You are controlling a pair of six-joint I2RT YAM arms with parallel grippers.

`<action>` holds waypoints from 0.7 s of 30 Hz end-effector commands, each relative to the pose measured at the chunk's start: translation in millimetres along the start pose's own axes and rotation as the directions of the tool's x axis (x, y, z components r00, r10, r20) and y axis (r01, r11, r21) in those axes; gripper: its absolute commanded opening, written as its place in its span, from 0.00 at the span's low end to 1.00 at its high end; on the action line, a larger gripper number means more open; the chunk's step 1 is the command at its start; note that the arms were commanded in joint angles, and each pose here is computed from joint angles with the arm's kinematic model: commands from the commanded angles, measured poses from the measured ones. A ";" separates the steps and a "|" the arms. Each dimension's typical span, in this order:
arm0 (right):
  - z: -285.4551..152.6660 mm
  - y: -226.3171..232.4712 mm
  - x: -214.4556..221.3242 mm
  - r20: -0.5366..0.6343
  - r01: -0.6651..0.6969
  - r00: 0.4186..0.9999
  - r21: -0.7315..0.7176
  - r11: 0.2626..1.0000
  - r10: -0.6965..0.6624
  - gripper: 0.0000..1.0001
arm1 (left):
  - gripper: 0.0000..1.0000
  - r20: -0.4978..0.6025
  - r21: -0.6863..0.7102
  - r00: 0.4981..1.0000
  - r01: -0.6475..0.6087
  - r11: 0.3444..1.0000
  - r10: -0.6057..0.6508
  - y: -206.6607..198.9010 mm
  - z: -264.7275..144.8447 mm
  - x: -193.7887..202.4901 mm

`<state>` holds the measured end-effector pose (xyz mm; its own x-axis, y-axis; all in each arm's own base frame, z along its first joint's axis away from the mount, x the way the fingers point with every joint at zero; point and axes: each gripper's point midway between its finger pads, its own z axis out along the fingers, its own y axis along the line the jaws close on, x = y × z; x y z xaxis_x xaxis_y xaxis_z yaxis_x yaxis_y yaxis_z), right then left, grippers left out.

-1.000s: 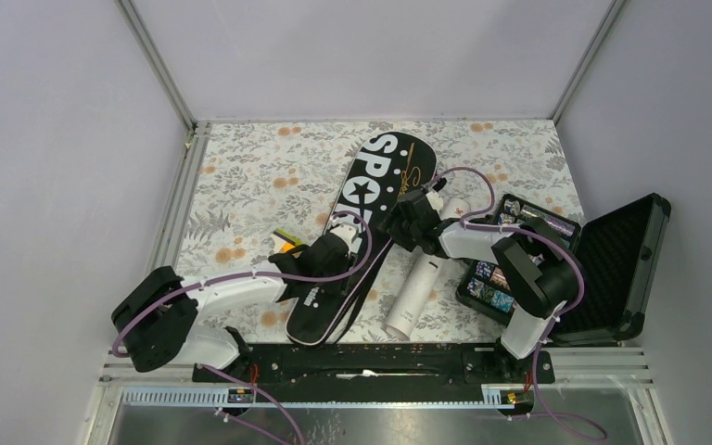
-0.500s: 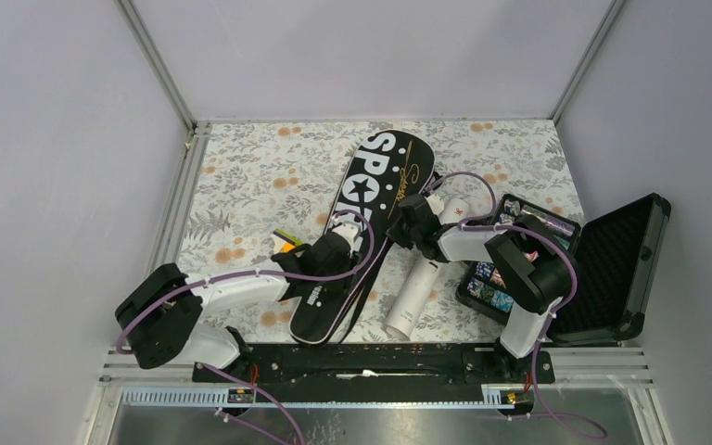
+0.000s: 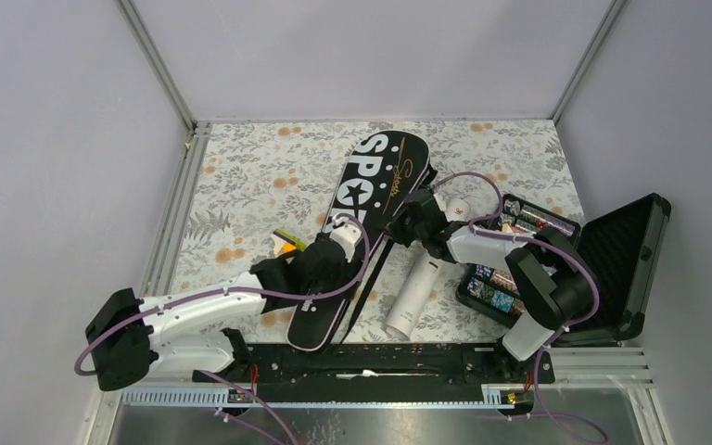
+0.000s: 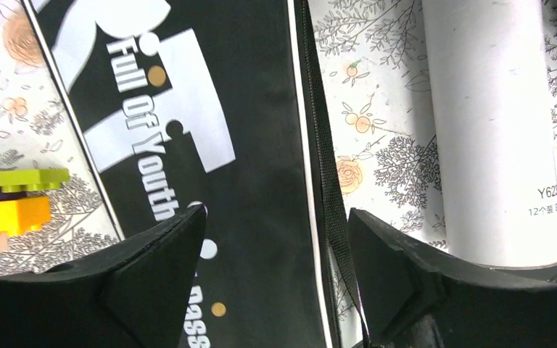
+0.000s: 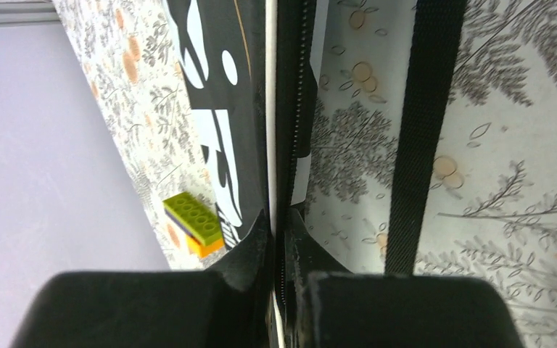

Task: Pack up the badminton gear

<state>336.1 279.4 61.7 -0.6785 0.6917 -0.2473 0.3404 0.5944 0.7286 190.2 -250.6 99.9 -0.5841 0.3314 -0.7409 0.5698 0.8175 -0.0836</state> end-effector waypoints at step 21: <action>-66.6 92.8 -18.0 0.020 -0.103 0.994 -0.151 0.983 0.107 0.00 | 0.85 0.078 -0.102 0.982 -0.165 0.981 0.173 -19.2 4.0 -35.0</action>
<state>323.7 282.0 111.8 -0.6657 0.7237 -0.1818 0.3909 0.5458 0.7411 189.3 -268.3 102.3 -0.4668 0.4719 -0.7479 0.6308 0.7704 0.0925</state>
